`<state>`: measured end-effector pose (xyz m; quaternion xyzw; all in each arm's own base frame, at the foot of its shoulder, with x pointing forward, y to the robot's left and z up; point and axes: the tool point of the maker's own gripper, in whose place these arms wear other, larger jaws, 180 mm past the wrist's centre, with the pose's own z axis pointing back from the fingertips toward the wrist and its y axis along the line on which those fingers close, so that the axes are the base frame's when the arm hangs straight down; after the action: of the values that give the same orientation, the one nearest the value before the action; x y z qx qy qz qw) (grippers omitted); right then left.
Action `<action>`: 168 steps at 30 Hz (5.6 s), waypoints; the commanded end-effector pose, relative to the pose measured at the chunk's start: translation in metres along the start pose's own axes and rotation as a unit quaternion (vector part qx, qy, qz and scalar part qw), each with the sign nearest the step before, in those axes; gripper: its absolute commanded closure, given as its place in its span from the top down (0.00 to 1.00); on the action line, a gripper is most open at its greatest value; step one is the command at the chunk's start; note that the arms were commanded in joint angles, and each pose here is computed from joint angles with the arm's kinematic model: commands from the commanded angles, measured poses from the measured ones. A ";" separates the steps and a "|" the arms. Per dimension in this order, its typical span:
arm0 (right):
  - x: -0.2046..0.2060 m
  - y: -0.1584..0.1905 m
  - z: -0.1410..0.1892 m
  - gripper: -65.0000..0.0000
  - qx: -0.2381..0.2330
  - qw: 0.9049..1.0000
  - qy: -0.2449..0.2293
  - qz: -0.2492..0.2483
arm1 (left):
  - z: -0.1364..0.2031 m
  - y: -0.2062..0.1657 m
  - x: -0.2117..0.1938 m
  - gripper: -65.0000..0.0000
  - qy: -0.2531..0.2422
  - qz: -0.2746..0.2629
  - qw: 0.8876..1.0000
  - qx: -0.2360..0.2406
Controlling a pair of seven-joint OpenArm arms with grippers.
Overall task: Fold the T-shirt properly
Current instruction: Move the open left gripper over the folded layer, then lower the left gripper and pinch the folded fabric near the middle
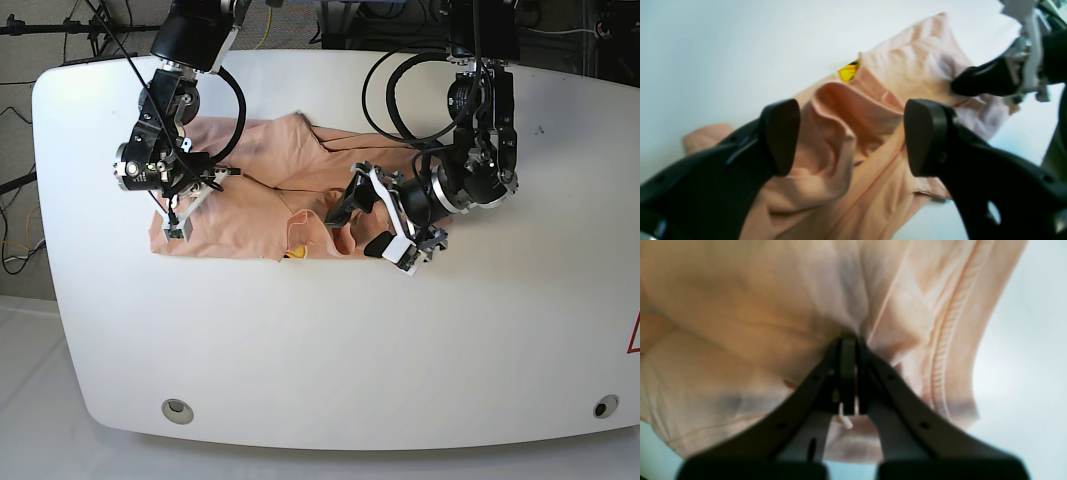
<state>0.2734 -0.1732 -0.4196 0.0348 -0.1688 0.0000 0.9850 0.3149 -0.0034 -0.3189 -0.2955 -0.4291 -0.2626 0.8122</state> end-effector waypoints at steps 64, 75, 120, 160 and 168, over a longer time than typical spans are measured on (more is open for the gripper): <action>-0.002 0.009 -0.001 0.00 0.012 1.000 0.004 0.004 | 0.050 0.047 -0.005 0.38 0.040 0.000 0.997 0.066; -0.002 0.010 -0.001 0.00 0.012 1.000 0.004 0.005 | 0.070 0.073 -0.007 0.40 0.044 0.002 0.994 0.103; -0.003 0.009 -0.001 0.00 0.012 1.000 0.005 0.005 | 0.047 0.098 -0.049 0.71 0.092 0.014 0.986 0.138; -0.005 0.009 -0.002 0.00 0.012 1.000 0.007 0.005 | 0.038 0.085 -0.048 0.19 0.071 0.005 0.991 0.118; -0.005 0.009 -0.002 0.00 0.012 1.000 0.007 0.005 | 0.038 0.084 -0.047 0.12 0.070 0.005 0.991 0.117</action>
<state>0.2713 -0.1648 -0.4221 0.0456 -0.1694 0.0051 0.9845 0.3191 0.0921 -0.3780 -0.1753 -0.3717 -0.2252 0.8834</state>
